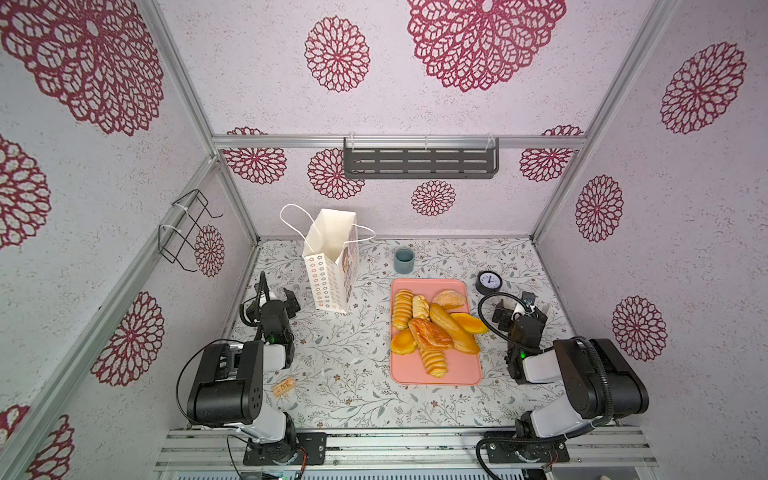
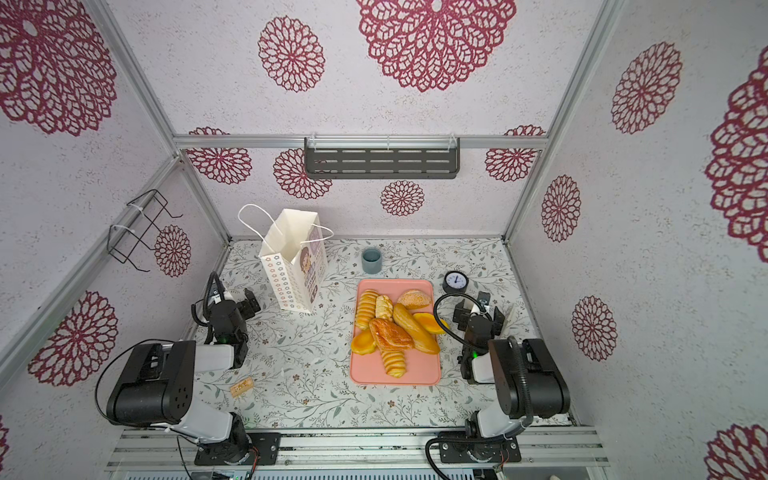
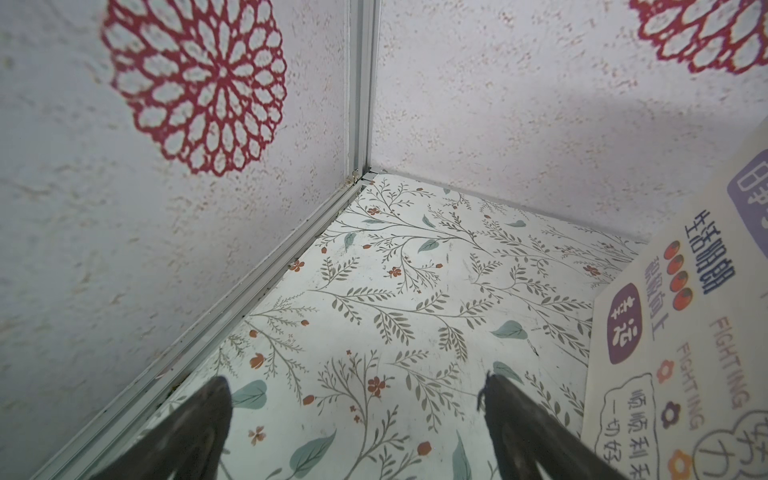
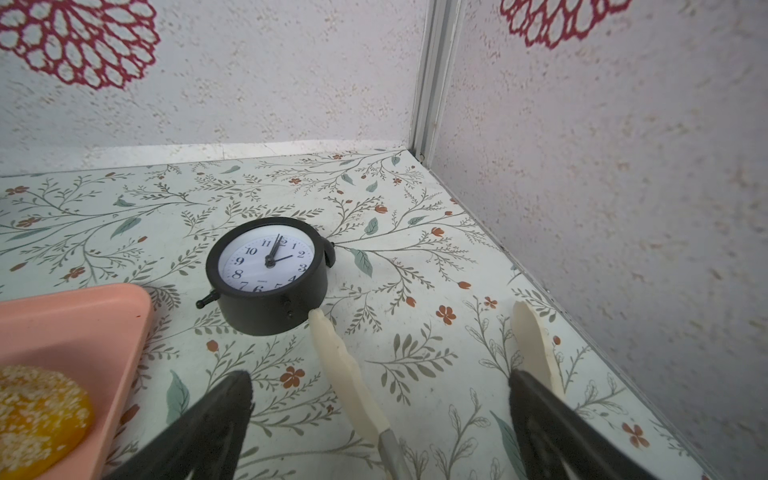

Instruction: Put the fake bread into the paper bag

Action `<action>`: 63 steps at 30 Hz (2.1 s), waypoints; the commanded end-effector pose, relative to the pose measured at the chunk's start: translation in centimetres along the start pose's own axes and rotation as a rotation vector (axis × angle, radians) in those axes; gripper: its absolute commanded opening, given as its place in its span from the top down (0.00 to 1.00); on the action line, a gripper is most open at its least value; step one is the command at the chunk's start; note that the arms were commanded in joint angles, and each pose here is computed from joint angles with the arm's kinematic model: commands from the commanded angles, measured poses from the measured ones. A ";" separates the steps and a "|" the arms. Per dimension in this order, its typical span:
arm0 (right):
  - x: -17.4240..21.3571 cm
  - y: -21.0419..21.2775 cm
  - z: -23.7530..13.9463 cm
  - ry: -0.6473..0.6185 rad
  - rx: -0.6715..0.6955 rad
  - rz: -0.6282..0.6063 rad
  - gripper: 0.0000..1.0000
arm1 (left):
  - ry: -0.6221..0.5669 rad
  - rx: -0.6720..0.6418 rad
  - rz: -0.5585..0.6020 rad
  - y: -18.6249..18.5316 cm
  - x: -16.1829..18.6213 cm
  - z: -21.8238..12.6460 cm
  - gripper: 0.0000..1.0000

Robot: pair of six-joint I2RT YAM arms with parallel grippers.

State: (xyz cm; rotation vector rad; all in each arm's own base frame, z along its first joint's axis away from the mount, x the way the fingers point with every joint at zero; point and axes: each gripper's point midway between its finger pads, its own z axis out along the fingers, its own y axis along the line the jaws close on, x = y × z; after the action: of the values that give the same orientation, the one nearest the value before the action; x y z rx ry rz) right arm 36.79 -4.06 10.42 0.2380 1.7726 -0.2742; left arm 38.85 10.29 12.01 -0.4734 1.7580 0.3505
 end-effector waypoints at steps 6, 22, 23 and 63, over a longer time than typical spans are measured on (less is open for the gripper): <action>-1.3 0.0 -0.1 -0.045 -0.004 0.029 0.01 | -0.023 0.000 0.011 0.0 -0.5 -0.1 0.03; -1.3 0.0 -0.1 -0.045 -0.005 0.031 0.01 | -0.020 0.000 0.012 0.0 -0.4 0.0 0.03; -1.3 0.1 -0.1 -0.045 -0.005 0.031 0.01 | -0.018 0.000 0.013 0.0 -0.3 0.0 0.03; -15.5 15.4 -13.4 0.436 -0.739 0.268 0.32 | 0.684 0.285 0.089 -12.5 -17.2 -8.0 0.09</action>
State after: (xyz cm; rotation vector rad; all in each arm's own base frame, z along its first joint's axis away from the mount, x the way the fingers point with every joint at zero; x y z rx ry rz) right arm 33.70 13.03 26.87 0.0534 2.0804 0.6397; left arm 42.39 -1.62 34.02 -0.3868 2.2885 -0.1201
